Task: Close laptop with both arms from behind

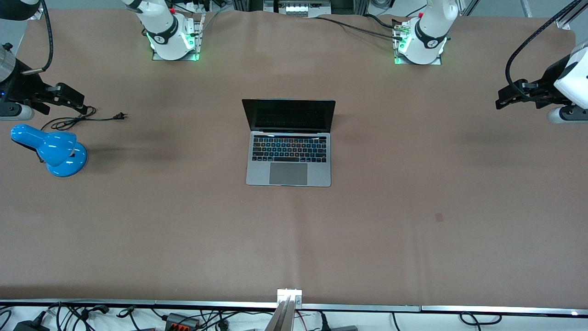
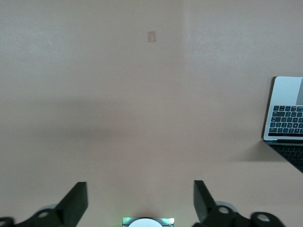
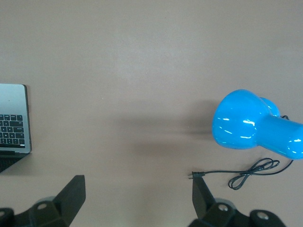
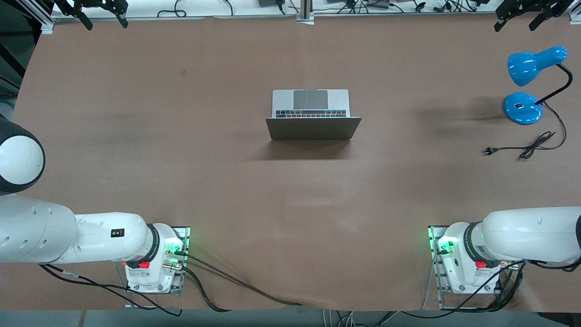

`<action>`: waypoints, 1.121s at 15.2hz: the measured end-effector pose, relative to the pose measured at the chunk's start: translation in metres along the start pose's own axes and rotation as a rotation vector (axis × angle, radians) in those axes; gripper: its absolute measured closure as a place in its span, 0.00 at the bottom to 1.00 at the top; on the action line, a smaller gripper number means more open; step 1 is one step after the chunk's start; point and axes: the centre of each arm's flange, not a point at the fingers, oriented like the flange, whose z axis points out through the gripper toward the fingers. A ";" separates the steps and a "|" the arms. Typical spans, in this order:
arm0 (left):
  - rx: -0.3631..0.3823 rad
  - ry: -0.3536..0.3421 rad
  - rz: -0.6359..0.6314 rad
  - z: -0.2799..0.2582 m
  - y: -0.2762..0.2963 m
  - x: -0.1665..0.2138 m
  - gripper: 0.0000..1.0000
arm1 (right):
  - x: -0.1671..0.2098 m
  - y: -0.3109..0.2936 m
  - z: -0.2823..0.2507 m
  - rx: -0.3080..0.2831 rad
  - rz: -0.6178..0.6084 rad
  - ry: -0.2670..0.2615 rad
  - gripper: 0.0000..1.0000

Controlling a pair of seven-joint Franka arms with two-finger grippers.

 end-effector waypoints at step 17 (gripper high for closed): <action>-0.006 -0.094 0.042 0.001 -0.001 -0.017 0.99 | 0.005 -0.045 0.060 0.179 -0.031 -0.212 0.99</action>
